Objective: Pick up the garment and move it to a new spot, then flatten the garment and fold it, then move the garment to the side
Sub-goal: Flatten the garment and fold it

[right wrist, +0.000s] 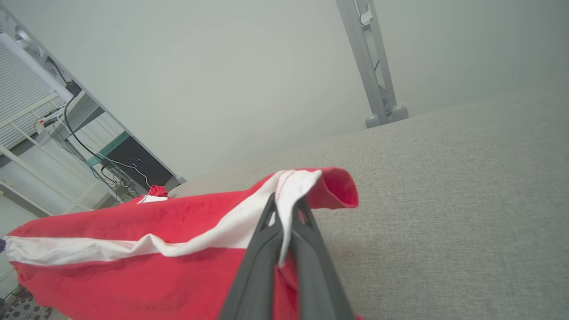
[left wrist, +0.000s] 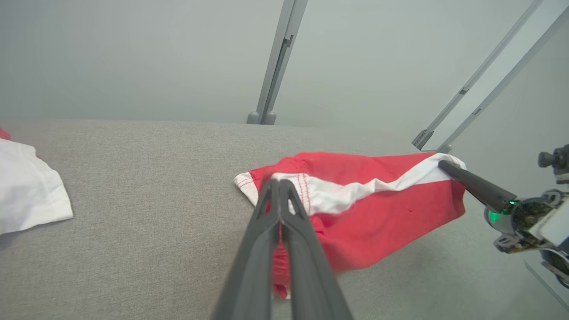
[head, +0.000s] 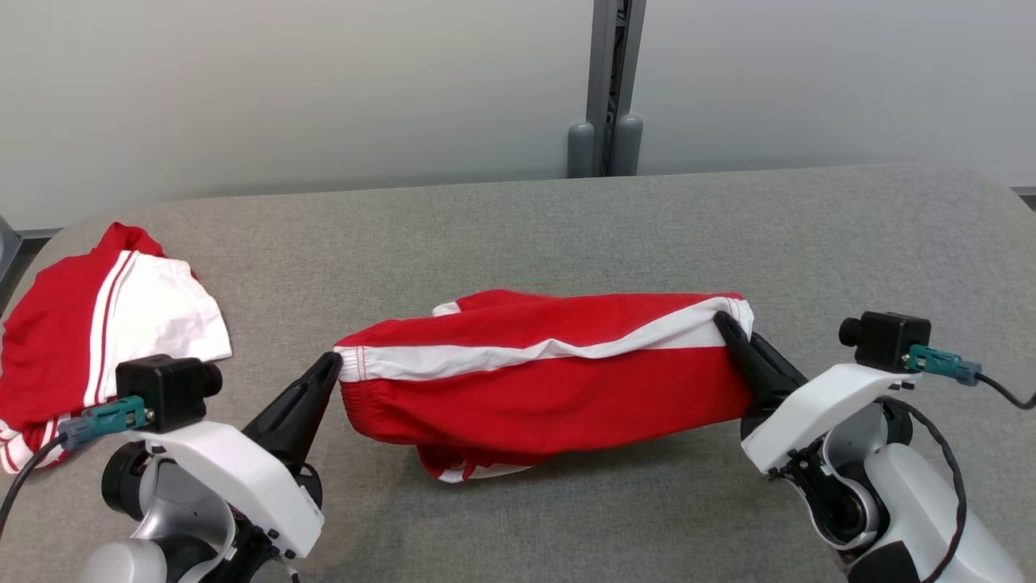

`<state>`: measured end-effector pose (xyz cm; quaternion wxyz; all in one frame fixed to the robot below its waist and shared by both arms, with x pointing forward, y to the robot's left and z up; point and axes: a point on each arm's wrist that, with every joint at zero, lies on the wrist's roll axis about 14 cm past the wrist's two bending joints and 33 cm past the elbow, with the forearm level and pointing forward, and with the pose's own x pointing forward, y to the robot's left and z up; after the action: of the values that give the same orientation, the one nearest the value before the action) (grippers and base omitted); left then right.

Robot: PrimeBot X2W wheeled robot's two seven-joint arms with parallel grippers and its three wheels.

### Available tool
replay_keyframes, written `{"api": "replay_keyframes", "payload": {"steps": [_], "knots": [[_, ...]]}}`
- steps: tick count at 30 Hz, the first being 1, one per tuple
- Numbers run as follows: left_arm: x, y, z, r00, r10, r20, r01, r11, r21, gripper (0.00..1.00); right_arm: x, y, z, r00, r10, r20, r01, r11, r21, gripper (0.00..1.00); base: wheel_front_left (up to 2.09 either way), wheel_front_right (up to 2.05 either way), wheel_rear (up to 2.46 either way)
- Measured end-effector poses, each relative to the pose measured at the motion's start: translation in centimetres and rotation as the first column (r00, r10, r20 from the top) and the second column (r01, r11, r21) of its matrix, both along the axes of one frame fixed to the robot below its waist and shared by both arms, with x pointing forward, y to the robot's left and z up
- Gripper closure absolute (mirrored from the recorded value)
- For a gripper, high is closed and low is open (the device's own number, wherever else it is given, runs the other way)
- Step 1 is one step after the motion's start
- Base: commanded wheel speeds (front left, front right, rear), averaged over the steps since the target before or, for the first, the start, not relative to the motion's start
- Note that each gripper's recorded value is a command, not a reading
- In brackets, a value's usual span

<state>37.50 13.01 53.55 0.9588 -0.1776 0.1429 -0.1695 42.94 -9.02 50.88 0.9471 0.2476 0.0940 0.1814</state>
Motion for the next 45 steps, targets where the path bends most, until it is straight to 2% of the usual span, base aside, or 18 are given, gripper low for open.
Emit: {"api": "replay_keyframes", "payload": {"steps": [6,10,14,21,27,33,36,41,45], "knots": [[0.3,-0.7,0.3,1.0,-0.026,0.0,0.026,1.0,0.005,1.0,0.0,-0.5,0.9,1.0,-0.005,0.016,0.005,1.0,-0.006,1.0,0.0,0.0,0.0],[2.8,-1.2,1.6,0.997,-0.067,0.042,0.065,0.997,0.034,1.0,1.3,-0.8,1.4,1.0,-0.007,0.026,0.008,0.999,-0.032,1.0,0.0,0.0,0.0],[6.8,-1.5,3.1,0.99,-0.112,0.085,0.103,0.99,0.099,1.0,4.5,-1.1,3.8,0.994,-0.013,0.113,0.024,0.995,-0.096,1.0,0.0,0.0,0.0],[16.1,-1.4,5.1,0.981,-0.149,0.124,0.118,0.967,0.227,1.0,11.3,-0.6,7.4,0.973,-0.003,0.23,0.038,0.989,-0.146,1.0,0.0,0.0,0.0],[24.5,-1.1,6.7,0.973,-0.131,0.19,0.071,0.952,0.297,1.0,18.1,-0.4,9.9,0.948,-0.016,0.318,0.056,0.992,-0.116,1.0,0.0,0.0,0.0],[31.0,-2.3,7.8,0.948,-0.131,0.288,0.041,0.953,0.3,1.0,24.2,-1.3,11.3,0.916,-0.06,0.396,0.097,0.992,-0.075,1.0,0.0,0.0,0.0],[34.4,-2.5,7.8,0.935,-0.123,0.332,0.014,0.95,0.313,1.0,27.4,-1.9,12.2,0.888,-0.085,0.452,0.126,0.99,-0.061,1.0,0.0,0.0,0.0],[37.0,-2.7,5.4,0.942,-0.111,0.317,0.007,0.951,0.31,1.0,29.7,-1.9,10.1,0.889,-0.09,0.45,0.14,0.987,-0.081,1.0,0.0,0.0,0.0],[37.5,-2.9,4.5,0.949,-0.105,0.299,0.012,0.955,0.296,1.0,29.9,-1.2,9.2,0.893,-0.073,0.444,0.128,0.987,-0.094,1.0,0.0,0.0,0.0]]}}
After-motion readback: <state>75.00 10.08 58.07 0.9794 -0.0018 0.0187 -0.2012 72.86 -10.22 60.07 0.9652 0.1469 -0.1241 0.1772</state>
